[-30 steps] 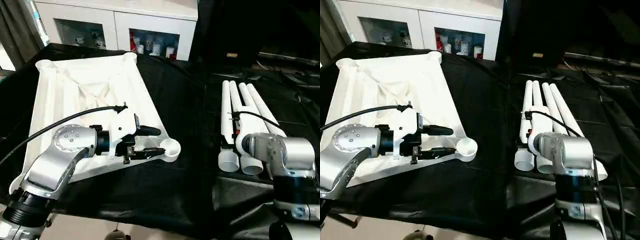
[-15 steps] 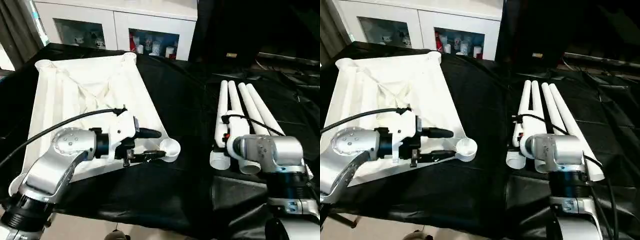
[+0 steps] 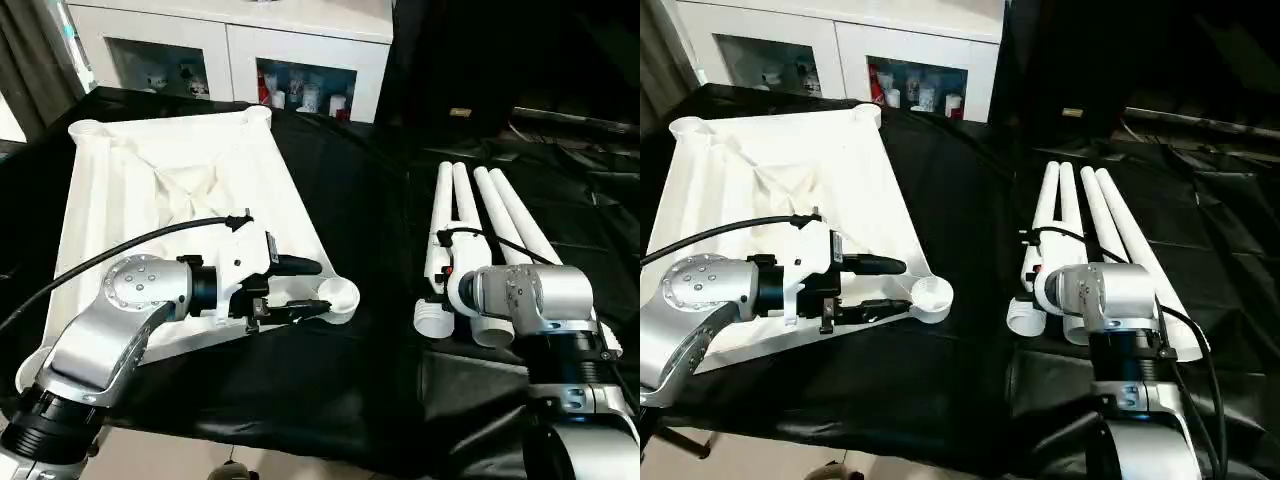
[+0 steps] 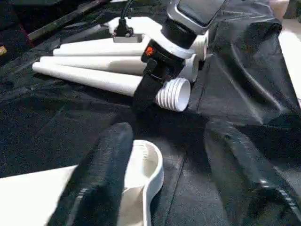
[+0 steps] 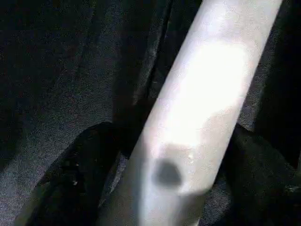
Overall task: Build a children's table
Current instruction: Pick table leg
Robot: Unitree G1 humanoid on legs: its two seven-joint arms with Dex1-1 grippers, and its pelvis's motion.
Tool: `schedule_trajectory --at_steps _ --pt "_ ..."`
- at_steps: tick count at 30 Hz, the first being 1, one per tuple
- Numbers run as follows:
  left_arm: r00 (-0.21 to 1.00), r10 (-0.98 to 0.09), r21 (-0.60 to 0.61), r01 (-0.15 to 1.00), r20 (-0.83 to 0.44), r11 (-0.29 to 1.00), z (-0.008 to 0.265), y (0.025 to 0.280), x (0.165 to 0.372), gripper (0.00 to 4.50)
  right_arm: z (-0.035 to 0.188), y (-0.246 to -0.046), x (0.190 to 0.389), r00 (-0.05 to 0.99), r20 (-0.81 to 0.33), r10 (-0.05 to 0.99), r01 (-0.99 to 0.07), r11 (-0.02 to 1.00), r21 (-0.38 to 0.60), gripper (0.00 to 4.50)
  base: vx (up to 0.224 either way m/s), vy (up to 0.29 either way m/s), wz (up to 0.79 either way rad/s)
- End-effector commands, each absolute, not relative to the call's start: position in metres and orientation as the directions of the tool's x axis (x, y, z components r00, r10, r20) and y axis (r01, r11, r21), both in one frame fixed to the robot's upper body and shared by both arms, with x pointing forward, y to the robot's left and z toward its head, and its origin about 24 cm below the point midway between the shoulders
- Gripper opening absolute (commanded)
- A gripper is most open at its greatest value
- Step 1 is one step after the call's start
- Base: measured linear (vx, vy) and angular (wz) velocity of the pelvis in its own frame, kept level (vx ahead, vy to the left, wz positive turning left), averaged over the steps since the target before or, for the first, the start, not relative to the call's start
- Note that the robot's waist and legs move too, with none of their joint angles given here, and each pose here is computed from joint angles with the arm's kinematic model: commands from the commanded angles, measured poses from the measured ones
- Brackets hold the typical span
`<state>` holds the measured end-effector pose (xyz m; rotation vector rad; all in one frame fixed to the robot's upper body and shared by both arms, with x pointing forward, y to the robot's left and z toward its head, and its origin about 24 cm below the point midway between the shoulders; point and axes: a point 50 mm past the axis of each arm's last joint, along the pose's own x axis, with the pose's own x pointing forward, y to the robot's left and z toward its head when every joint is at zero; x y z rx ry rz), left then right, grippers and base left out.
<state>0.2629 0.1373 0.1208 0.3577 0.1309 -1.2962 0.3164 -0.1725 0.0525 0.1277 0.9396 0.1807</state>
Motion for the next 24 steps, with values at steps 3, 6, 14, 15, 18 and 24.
schedule_trajectory --at_steps 3,6,14,15,18,24 --pt "0.317 -0.913 0.216 0.940 -0.258 0.265 0.127 0.136 0.270 3.41 0.048 -0.177 0.317 0.571 -0.795 0.206 -0.050 0.975 0.217 3.07 0.000 0.000 0.00" --pt "0.348 -0.914 0.233 0.925 -0.207 0.299 0.129 0.134 0.273 3.59 0.049 -0.182 0.317 0.585 -0.787 0.196 -0.020 0.974 0.228 2.78 0.000 0.000 0.00" --pt "0.390 -0.900 0.217 0.912 -0.196 0.348 0.127 0.126 0.289 4.28 0.053 -0.191 0.319 0.620 -0.763 0.186 0.032 0.965 0.262 2.20 0.000 0.000 0.00" --pt "0.398 -0.893 0.197 0.912 -0.212 0.360 0.125 0.126 0.293 4.34 0.054 -0.193 0.320 0.631 -0.752 0.190 0.036 0.961 0.273 2.14 0.000 0.000 0.00" --pt "0.568 -0.789 0.147 0.823 -0.235 0.549 0.124 0.127 0.318 4.49 0.071 -0.194 0.330 0.801 -0.554 0.227 -0.024 0.937 0.349 2.00 0.000 0.000 0.00" --pt "0.566 -0.822 -0.204 0.799 -0.060 0.565 0.147 0.105 0.335 4.50 0.100 -0.186 0.329 0.874 -0.232 0.427 -0.259 0.813 0.522 1.95 0.000 0.000 0.00"
